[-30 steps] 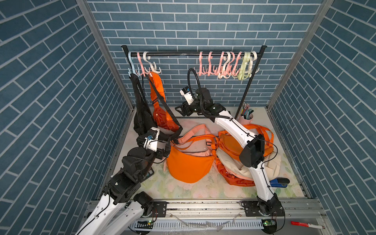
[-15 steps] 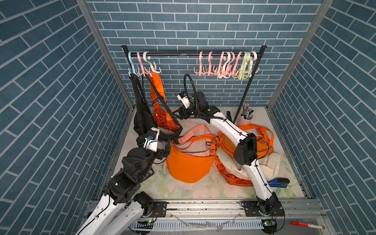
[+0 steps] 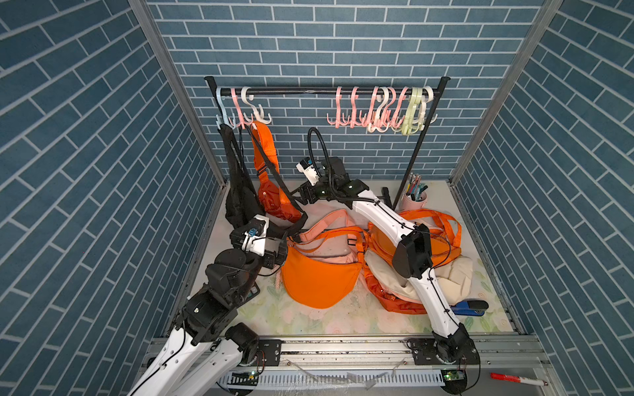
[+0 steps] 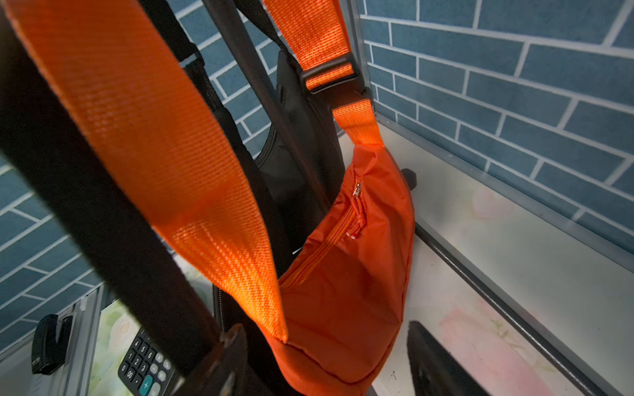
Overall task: Take the bag off the hook
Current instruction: Pick up the bag from the hook.
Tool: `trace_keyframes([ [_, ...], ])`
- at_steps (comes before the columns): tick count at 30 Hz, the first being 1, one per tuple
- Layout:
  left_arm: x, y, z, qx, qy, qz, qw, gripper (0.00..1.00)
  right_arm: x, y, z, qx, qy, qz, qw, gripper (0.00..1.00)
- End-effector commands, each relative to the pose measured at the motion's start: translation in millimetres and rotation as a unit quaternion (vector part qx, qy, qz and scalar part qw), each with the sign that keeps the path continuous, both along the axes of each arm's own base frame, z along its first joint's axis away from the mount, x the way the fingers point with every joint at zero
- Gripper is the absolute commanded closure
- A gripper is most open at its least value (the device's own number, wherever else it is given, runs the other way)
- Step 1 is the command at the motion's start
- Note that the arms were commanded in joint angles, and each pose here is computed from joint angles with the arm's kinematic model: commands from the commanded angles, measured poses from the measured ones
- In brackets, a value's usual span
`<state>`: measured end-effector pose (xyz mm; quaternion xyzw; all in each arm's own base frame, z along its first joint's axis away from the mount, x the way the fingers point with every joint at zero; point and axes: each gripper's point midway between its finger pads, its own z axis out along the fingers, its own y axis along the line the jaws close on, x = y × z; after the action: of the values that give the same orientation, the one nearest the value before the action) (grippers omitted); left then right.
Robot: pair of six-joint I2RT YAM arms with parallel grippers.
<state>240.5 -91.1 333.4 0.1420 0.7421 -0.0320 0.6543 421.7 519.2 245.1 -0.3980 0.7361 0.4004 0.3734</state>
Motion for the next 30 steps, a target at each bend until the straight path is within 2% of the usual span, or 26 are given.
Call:
trace_keyframes([
  [1,1,1,1,0.001,-0.006,0.005,1.000,0.01,-18,10,1,0.007,0.001,0.031,0.999,0.26],
  [9,0,1,1,0.001,-0.007,0.004,1.000,0.01,-30,26,-1,0.015,-0.004,0.046,0.999,0.26],
  [22,0,1,1,0.001,-0.008,0.002,1.000,0.01,-8,47,7,0.063,-0.030,-0.003,0.998,0.28],
  [30,1,2,0,0.006,-0.009,0.006,1.000,0.01,9,51,15,0.087,-0.053,-0.047,0.994,0.50],
])
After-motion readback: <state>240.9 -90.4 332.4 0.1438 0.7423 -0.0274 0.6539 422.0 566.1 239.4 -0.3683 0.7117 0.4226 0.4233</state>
